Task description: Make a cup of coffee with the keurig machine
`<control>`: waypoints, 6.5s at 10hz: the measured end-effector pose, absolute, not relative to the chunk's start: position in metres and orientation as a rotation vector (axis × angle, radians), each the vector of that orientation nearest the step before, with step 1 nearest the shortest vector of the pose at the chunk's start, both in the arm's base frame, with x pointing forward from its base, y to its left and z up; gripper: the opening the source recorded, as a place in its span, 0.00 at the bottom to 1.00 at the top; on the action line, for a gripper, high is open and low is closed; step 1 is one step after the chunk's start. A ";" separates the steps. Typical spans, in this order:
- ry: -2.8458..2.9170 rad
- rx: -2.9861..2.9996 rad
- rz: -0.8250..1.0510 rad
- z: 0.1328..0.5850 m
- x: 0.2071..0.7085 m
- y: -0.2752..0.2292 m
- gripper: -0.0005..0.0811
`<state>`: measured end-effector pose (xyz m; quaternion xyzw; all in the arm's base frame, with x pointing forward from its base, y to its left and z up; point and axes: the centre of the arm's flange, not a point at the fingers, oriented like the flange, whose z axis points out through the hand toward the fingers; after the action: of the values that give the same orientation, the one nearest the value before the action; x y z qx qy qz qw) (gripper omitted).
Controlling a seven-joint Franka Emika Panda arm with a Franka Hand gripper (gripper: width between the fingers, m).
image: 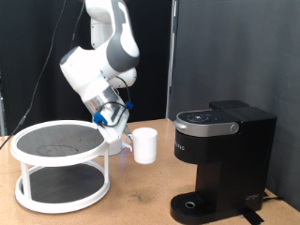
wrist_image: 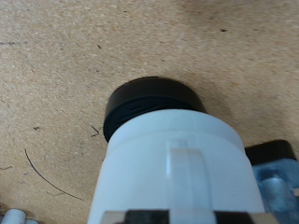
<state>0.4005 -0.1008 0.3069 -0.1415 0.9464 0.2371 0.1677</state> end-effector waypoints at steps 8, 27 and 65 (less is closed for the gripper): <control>2.680 -0.475 0.645 0.245 0.431 -0.082 0.01; 2.651 -0.513 0.623 0.208 0.471 0.015 0.01; 2.094 -1.209 0.898 0.438 0.389 0.011 0.91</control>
<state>0.3889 0.0114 0.4375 -0.4504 0.7799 0.3345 0.2775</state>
